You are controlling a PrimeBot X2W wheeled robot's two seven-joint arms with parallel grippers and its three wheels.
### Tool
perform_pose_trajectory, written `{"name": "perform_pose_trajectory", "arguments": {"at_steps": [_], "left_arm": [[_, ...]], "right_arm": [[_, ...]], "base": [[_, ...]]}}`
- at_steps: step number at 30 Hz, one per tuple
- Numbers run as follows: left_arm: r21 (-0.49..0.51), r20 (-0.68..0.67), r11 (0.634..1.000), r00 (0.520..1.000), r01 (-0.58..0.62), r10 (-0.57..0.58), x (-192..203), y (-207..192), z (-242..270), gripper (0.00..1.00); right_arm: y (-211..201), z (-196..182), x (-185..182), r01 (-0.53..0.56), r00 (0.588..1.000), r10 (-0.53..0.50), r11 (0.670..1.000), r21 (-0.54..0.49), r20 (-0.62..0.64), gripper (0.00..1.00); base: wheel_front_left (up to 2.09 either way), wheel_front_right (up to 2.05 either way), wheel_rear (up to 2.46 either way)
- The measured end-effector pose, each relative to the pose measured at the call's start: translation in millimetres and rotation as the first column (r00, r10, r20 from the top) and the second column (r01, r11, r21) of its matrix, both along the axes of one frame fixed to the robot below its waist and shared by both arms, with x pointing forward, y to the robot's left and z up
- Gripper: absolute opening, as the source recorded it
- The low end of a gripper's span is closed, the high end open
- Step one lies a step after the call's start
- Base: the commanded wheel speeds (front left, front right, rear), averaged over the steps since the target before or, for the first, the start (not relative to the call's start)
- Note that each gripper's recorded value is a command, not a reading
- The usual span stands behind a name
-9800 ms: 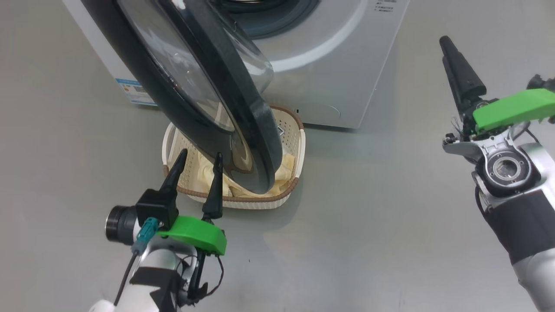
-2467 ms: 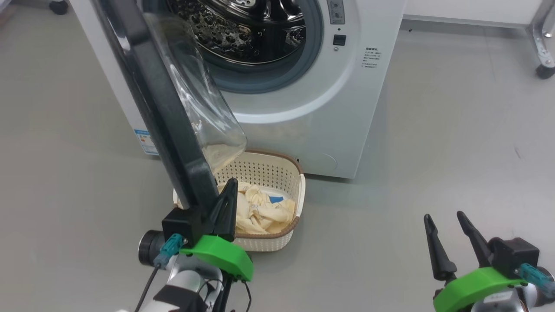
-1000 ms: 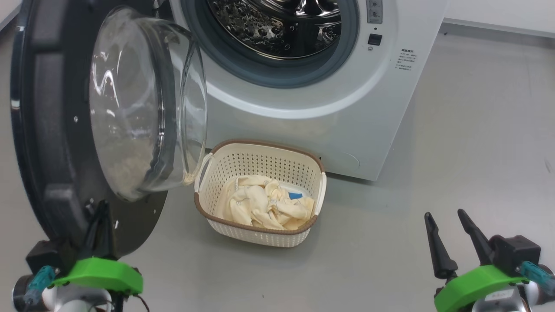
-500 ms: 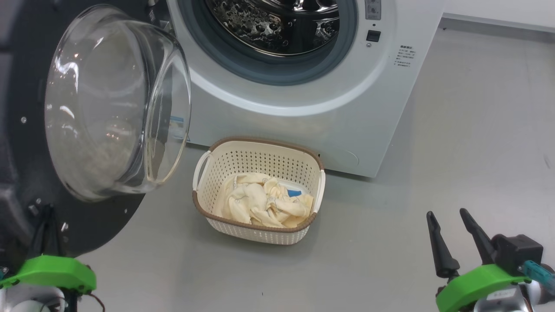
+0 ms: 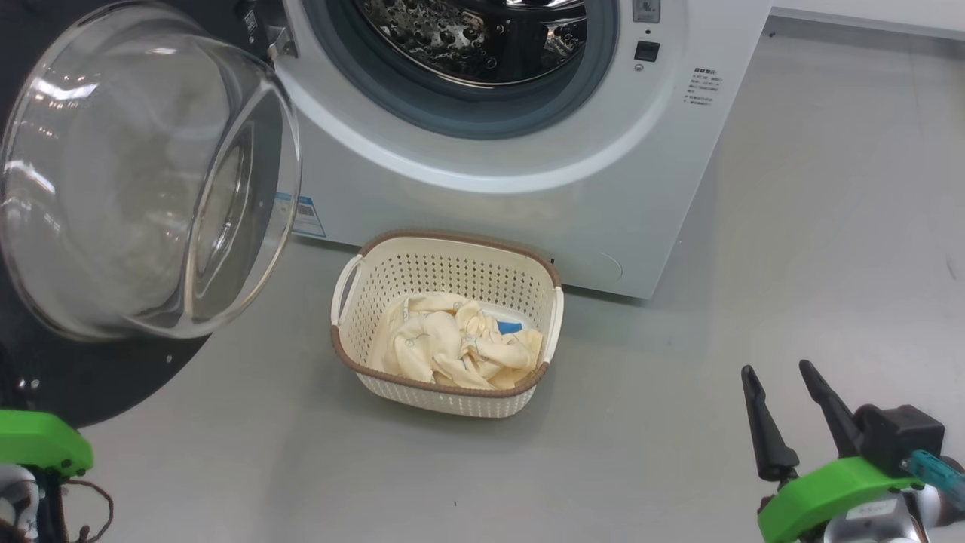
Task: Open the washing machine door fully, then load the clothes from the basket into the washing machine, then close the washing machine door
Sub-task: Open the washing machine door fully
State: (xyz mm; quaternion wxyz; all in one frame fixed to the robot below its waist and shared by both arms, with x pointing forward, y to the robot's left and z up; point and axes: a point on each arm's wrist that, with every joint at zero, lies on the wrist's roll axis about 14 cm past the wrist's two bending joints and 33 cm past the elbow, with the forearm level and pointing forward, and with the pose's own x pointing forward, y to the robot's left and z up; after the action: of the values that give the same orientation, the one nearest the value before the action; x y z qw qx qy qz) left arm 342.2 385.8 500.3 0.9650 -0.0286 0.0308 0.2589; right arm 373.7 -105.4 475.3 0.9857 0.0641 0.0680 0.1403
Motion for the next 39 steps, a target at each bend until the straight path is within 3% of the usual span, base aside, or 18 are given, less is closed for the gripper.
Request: {"name": "perform_pose_trajectory", "arguments": {"at_steps": [23,39], "left_arm": [[-0.006,-0.067,0.995,0.993,-0.1,0.099,18.0,37.8,-0.4,0.0],[-0.006,-0.053,0.994,0.993,-0.109,0.108,17.1,38.9,-1.4,0.0]], "right_arm": [[-6.4,1.7,-1.8,0.02,1.0,-0.02,1.0,-0.007,0.006,1.0],[-7.6,2.7,-2.6,0.023,1.0,-0.023,1.0,-0.007,0.009,1.0]], "base": [[0.0,0.0,0.0],[0.0,0.0,0.0]]}}
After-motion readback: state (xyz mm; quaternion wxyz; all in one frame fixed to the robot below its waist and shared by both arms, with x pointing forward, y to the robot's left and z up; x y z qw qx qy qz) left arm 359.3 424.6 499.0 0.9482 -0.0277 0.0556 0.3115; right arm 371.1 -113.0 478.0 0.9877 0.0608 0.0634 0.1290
